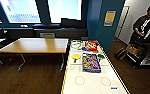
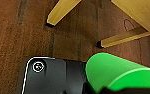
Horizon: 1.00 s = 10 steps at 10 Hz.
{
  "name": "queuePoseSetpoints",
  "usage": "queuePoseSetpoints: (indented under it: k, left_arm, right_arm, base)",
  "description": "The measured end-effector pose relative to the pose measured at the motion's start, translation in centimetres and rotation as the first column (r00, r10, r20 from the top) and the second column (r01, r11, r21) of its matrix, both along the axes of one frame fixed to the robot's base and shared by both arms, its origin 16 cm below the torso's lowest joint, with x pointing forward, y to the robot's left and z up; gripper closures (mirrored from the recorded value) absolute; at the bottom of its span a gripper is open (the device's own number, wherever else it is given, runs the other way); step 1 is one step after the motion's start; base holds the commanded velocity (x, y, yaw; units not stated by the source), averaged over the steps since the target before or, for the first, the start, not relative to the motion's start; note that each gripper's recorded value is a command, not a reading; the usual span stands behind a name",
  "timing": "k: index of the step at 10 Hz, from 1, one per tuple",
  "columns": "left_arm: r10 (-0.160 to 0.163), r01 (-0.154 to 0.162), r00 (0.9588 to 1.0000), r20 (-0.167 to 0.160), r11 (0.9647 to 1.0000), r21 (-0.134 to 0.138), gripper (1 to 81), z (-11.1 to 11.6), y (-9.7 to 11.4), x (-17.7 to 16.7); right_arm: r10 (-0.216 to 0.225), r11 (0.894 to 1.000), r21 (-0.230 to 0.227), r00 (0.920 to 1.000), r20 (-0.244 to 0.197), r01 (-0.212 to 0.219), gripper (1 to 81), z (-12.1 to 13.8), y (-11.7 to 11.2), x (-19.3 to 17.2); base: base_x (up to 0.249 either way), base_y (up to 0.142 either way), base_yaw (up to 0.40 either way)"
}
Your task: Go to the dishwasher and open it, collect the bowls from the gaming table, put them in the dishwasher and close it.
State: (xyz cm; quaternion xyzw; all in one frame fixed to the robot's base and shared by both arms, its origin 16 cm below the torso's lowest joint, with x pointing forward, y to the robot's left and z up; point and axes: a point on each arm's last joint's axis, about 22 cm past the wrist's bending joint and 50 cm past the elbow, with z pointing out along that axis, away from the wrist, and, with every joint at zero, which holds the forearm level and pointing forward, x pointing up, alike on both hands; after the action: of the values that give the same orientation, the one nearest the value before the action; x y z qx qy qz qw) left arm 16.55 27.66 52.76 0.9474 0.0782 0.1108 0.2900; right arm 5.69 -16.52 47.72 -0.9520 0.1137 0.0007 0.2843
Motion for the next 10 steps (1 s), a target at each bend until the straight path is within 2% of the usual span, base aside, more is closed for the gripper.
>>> queuePoseSetpoints:
  k: [2, 4, 7, 10]
  left_arm:
    - [-0.006, 0.006, 0.9999, 0.010, 1.0000, -0.002, 81.1, -0.4, -0.7, 0.2]
    - [-0.022, 0.022, 0.9997, 0.003, 0.9997, -0.010, 81.1, -0.9, -2.0, -0.9]
    - [-0.037, 0.037, 0.9992, -0.012, 0.9991, 0.019, 81.1, -2.8, -2.4, -2.8]
    - [-0.058, 0.059, 0.9979, -0.028, 0.9979, 0.027, 81.1, -4.2, -4.0, -5.0]
  right_arm:
    - [0.005, 1.000, -0.022, 1.0000, 0.003, -0.005, 81.1, -0.5, -0.6, 0.3]
    - [0.000, 0.999, -0.040, 1.0000, -0.005, 0.000, 81.1, -1.2, -0.8, -0.2]
    - [-0.003, 0.994, -0.112, 0.9997, -0.022, 0.000, 81.1, -3.0, -2.6, -1.4]
    - [-0.008, 0.987, -0.160, 0.9993, -0.036, 0.002, 81.1, -4.3, -3.2, -3.4]
  base:
    - [-0.103, 0.000, 0.000]
    - [-0.103, 0.000, 0.000]
    - [-0.105, 0.000, 0.000]
    - [-0.106, 0.000, 0.000]
